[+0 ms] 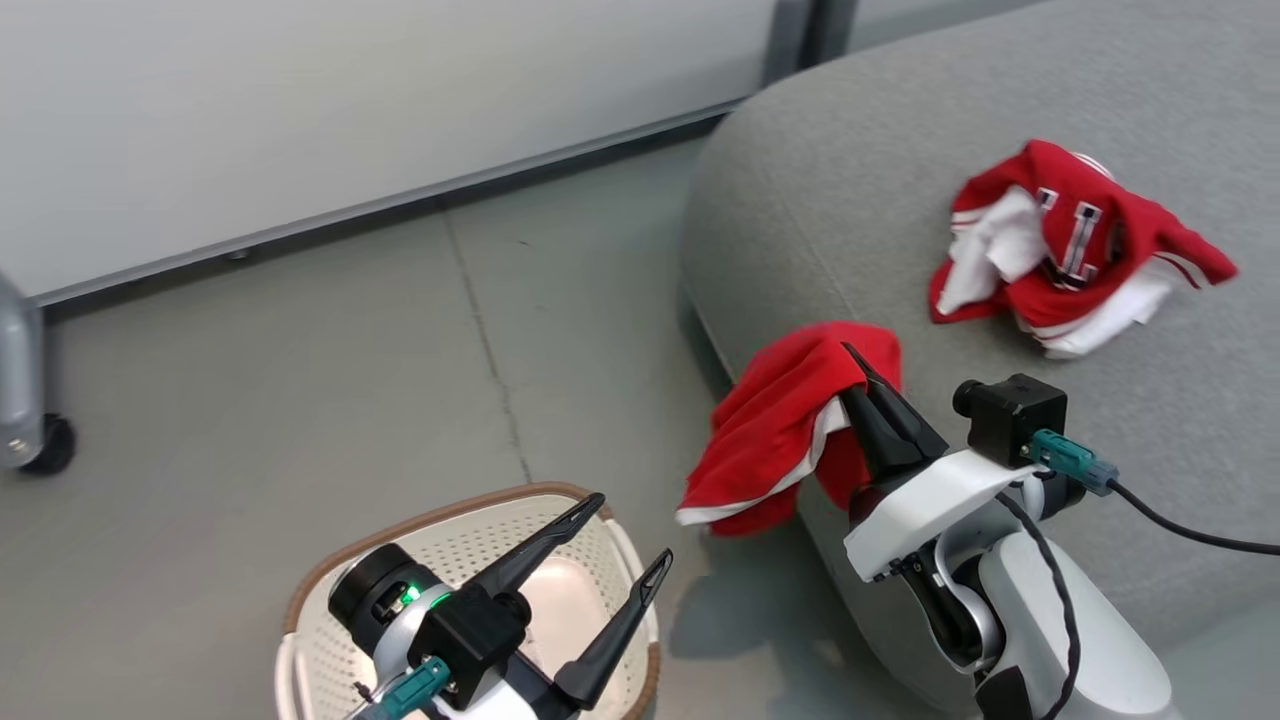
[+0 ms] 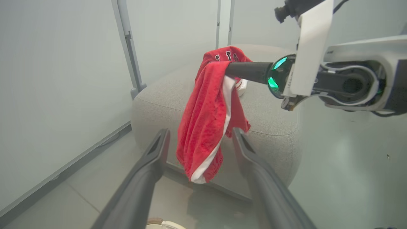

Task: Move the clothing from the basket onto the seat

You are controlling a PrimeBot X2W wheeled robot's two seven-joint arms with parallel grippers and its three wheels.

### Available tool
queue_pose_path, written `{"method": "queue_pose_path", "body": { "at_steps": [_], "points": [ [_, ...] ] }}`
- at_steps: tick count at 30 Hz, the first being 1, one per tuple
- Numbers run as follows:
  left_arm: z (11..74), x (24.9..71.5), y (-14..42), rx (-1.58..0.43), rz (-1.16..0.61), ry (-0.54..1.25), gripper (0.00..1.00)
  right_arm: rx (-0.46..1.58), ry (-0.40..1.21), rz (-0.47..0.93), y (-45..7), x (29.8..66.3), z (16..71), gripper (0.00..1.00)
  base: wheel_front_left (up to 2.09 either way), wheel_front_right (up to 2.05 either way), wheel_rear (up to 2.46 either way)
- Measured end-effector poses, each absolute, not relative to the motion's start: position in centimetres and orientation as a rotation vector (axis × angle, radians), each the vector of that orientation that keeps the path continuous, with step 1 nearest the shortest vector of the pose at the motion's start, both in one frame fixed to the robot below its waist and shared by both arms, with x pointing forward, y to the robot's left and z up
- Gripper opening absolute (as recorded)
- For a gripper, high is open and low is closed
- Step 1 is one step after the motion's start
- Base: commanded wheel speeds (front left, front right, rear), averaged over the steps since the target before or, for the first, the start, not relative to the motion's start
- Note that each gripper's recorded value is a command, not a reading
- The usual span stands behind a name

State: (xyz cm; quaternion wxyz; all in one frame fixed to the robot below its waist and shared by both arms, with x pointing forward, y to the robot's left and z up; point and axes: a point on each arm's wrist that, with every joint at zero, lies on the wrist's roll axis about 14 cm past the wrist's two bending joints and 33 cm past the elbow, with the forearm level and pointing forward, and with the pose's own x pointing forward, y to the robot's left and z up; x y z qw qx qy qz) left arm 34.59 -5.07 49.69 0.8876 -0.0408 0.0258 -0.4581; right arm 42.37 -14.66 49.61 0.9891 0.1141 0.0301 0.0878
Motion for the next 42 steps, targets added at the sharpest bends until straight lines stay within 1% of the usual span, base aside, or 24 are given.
{"method": "queue_pose_path", "body": {
  "at_steps": [9, 13, 17, 20, 29, 32, 37, 40, 42],
  "points": [
    [49.2, 34.5, -8.2, -0.089, -1.083, 0.063, 1.0, 0.238, 0.052, 0.024, -19.8, 40.5, 49.1, 0.0, 0.0, 0.0, 0.0],
    [49.3, 34.3, -9.6, -0.094, -1.141, 0.062, 1.0, 0.257, 0.003, -0.043, -22.0, 39.9, 50.1, 0.0, 0.0, 0.0, 0.0],
    [49.6, 34.3, -10.7, -0.107, -1.185, 0.055, 1.0, 0.262, -0.061, -0.11, -24.7, 40.2, 51.9, 0.0, 0.0, 0.0, 0.0],
    [50.2, 34.9, -11.2, -0.118, -1.198, 0.028, 1.0, 0.245, -0.124, -0.134, -26.3, 41.3, 54.1, 0.0, 0.0, 0.0, 0.0],
    [51.5, 36.7, -10.6, -0.114, -1.182, -0.028, 1.0, 0.143, -0.405, -0.206, -31.4, 45.7, 65.7, 0.0, 0.0, 0.0, 0.0],
    [51.6, 37.7, -10.1, -0.112, -1.161, -0.04, 1.0, 0.112, -0.467, -0.248, -33.2, 47.1, 68.7, 0.0, 0.0, 0.0, 0.0],
    [51.6, 38.8, -9.2, -0.113, -1.138, -0.058, 1.0, 0.07, -0.487, -0.322, -36.5, 49.1, 70.6, 0.0, 0.0, 0.0, 0.0],
    [51.4, 39.5, -8.7, -0.116, -1.125, -0.062, 1.0, 0.068, -0.483, -0.348, -37.5, 50.0, 70.5, 0.0, 0.0, 0.0, 0.0],
    [50.9, 40.3, -8.1, -0.115, -1.108, -0.057, 1.0, 0.071, -0.454, -0.377, -38.4, 51.0, 69.2, 0.0, 0.0, 0.0, 0.0]
  ]
}}
